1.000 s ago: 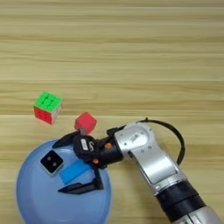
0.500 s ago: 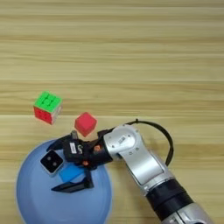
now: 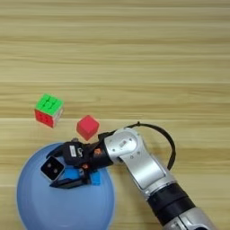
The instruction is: Move the objects on the table
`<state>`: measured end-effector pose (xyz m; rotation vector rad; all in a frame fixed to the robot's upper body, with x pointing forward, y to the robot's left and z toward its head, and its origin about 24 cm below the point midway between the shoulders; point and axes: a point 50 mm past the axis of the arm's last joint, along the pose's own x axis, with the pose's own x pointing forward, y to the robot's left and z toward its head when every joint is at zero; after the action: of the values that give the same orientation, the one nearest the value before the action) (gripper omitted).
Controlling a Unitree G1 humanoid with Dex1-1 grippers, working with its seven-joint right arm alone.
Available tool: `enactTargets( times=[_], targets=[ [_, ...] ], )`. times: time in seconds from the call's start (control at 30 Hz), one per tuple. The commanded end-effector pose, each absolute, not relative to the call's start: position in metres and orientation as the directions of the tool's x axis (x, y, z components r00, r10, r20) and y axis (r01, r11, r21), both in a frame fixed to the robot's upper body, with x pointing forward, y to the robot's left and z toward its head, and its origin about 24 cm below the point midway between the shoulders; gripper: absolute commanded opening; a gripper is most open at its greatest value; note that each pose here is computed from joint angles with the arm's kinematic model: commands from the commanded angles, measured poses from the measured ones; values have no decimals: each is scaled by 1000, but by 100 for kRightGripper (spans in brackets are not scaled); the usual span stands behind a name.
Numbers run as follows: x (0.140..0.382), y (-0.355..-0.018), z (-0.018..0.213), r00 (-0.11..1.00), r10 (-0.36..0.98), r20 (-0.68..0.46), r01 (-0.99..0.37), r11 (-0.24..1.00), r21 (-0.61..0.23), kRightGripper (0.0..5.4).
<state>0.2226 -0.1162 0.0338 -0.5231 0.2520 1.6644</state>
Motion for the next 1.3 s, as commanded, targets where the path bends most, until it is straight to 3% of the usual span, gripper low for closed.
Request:
enactTargets(
  times=[0.03,0.47,0.87,1.3],
  targets=[
    [239,-114,57,-10,893,-450,-957,-138,-254,321],
    [251,-119,86,39,938,-343,-955,-66,-288,321],
    [282,-140,111,247,934,-257,-941,169,-292,321],
    [319,-193,129,522,824,-220,-838,446,-314,321]
  ],
)
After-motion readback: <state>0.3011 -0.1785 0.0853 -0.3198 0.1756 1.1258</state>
